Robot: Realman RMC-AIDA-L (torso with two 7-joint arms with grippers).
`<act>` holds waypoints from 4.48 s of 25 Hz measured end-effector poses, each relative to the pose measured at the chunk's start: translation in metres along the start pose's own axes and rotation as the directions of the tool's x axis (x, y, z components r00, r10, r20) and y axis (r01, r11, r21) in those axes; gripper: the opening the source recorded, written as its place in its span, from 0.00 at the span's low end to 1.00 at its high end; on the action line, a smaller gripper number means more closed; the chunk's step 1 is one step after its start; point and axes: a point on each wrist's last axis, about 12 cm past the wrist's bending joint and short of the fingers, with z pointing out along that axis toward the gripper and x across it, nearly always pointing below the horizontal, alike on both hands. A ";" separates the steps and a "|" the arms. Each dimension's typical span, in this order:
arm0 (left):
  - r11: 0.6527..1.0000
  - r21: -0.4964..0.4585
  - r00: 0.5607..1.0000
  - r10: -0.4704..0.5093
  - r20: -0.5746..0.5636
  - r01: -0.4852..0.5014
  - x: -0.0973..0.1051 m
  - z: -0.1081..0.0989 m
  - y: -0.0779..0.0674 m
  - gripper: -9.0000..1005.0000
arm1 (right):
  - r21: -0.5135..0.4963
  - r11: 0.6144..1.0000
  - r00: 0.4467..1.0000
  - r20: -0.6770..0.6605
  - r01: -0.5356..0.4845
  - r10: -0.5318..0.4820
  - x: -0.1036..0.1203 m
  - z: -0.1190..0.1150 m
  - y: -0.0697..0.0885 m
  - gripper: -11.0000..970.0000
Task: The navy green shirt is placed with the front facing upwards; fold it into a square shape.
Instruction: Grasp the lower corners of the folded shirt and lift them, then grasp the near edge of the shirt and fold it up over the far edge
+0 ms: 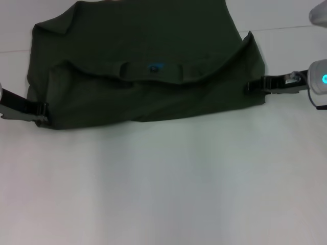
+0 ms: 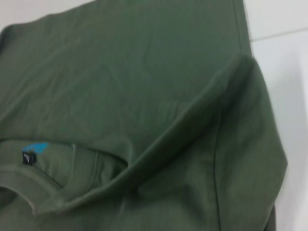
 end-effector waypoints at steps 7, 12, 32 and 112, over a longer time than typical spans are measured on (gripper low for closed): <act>1.000 -0.002 1.000 0.005 0.010 -0.005 -0.002 -0.002 -0.001 0.05 | 0.007 1.000 1.000 -0.005 0.004 -0.004 0.004 0.007 0.003 0.68; 1.000 -0.002 1.000 0.004 0.007 -0.004 -0.002 -0.002 -0.001 0.05 | -0.020 1.000 1.000 0.007 -0.013 0.013 0.002 0.008 0.007 0.68; 1.000 0.007 1.000 0.008 0.008 -0.008 -0.002 -0.001 -0.004 0.05 | -0.068 0.998 1.000 -0.019 -0.017 0.016 -0.007 -0.008 0.010 0.55; 0.984 0.076 0.904 0.176 -0.390 -0.159 0.029 -0.109 -0.008 0.05 | -0.305 0.948 0.915 -0.351 0.091 -0.201 -0.015 -0.142 0.032 0.06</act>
